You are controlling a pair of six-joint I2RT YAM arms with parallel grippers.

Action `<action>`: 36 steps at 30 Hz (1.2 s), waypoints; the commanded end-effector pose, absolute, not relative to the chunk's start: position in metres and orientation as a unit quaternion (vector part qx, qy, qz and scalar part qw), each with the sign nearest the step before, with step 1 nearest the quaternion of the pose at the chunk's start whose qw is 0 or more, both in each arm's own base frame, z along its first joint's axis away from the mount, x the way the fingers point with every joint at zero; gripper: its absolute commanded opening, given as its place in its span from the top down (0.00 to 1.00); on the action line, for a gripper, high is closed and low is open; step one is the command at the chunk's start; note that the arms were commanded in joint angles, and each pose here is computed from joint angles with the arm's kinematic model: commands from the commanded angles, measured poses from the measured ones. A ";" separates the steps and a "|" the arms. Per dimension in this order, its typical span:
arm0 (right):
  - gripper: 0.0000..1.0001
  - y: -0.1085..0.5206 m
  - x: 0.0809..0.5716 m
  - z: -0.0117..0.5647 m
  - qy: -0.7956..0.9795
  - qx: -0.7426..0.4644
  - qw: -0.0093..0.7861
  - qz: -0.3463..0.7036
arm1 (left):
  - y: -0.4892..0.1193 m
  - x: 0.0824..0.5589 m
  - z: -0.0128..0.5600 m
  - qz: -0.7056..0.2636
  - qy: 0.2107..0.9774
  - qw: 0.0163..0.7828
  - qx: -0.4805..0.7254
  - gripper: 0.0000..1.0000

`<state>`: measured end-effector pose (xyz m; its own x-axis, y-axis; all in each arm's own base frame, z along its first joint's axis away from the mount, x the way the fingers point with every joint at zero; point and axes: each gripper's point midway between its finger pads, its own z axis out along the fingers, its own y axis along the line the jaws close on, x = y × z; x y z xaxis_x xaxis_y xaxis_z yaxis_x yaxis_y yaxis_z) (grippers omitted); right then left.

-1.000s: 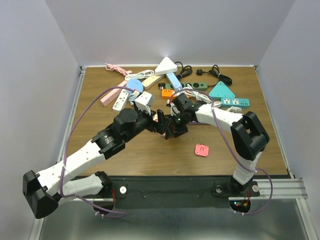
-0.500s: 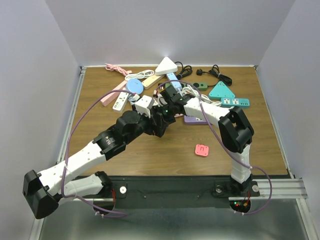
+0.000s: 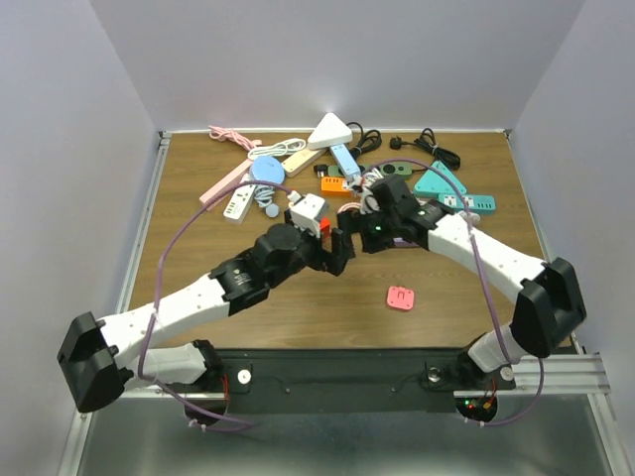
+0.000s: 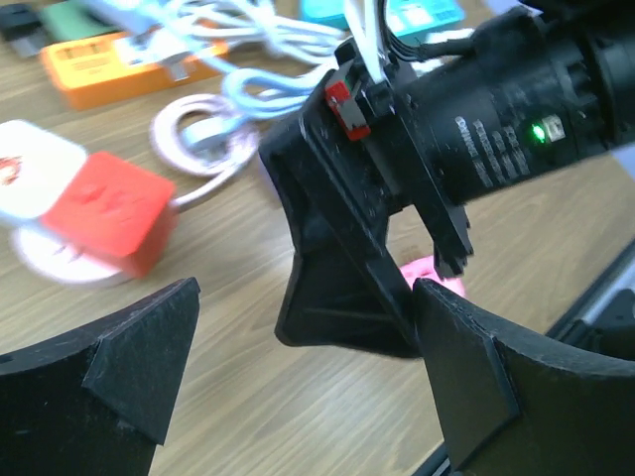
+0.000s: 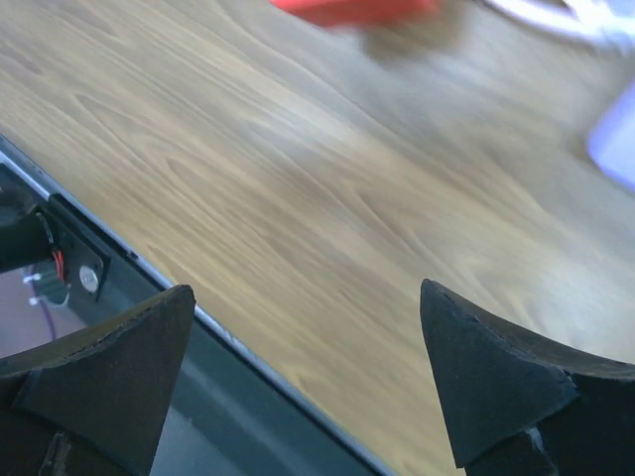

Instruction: Insert the plug

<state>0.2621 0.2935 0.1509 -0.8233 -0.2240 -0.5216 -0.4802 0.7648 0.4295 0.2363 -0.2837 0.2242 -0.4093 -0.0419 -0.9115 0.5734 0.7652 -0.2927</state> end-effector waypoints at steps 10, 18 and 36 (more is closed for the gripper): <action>0.00 0.090 0.315 0.172 0.919 0.124 0.342 0.150 | -0.419 0.165 0.143 -0.322 0.815 0.388 0.284 0.01; 0.00 0.069 0.318 0.200 0.897 0.154 0.387 0.145 | -0.452 0.161 0.115 -0.318 0.842 0.341 0.272 0.01; 0.00 0.063 0.309 0.222 0.881 0.152 0.418 0.164 | -0.470 0.186 0.059 -0.189 0.891 0.305 0.278 0.01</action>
